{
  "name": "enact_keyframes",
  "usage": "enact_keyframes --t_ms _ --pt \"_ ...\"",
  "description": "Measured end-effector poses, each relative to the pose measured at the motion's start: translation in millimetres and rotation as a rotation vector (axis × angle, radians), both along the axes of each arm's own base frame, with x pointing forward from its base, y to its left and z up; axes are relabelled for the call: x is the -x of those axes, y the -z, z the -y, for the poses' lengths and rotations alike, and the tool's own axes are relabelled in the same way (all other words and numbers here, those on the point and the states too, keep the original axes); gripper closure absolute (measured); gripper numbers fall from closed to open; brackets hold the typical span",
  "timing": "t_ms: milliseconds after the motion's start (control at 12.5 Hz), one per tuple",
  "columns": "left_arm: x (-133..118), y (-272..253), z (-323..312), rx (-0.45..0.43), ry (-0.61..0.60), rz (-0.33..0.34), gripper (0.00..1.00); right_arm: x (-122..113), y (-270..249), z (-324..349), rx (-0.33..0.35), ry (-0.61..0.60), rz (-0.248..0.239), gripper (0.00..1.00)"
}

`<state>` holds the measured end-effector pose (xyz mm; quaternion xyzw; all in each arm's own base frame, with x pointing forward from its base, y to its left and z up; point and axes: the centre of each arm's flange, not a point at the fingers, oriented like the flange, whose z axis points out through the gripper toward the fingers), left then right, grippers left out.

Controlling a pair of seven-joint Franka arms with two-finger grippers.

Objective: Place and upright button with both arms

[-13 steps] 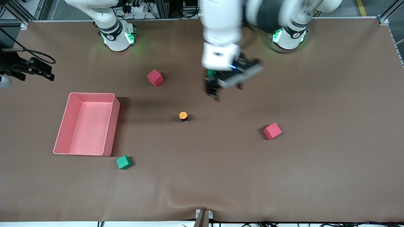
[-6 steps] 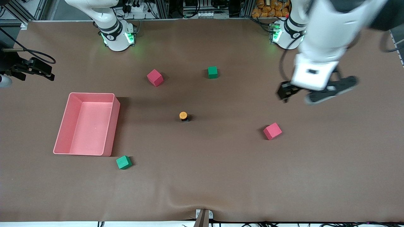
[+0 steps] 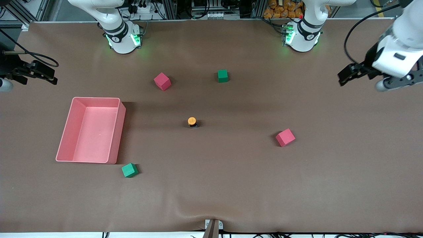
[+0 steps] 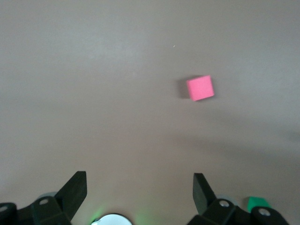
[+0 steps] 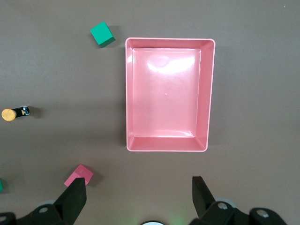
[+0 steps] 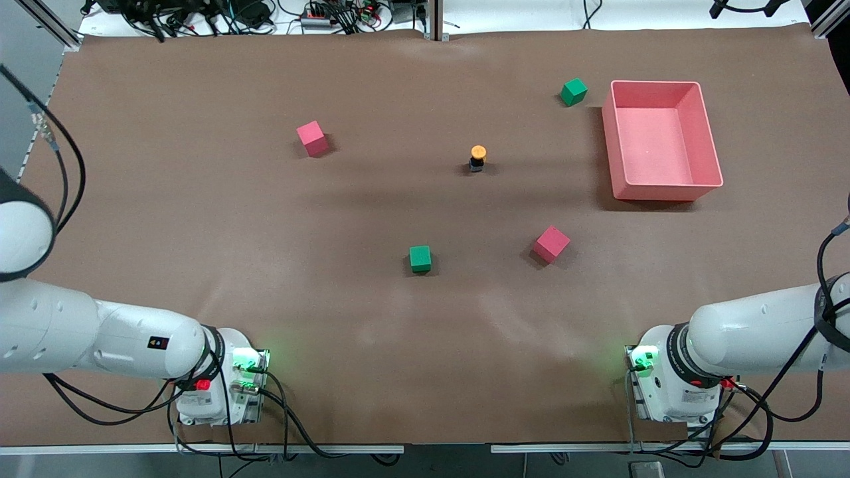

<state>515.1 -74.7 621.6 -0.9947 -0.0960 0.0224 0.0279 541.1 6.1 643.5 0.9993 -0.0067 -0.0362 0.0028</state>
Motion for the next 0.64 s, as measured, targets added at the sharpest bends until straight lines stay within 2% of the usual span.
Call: enact_keyframes --t_ms 239,399,638 --pt "25 0 -20 0.002 0.010 0.022 0.00 0 0 0 0.000 0.000 0.000 0.00" --pt "39 -4 -31 0.004 0.063 0.037 0.00 0 0 0 0.000 0.000 0.000 0.00" --pt "45 -13 -31 0.048 0.106 0.060 0.00 0 0 0 0.000 0.000 0.000 0.00"
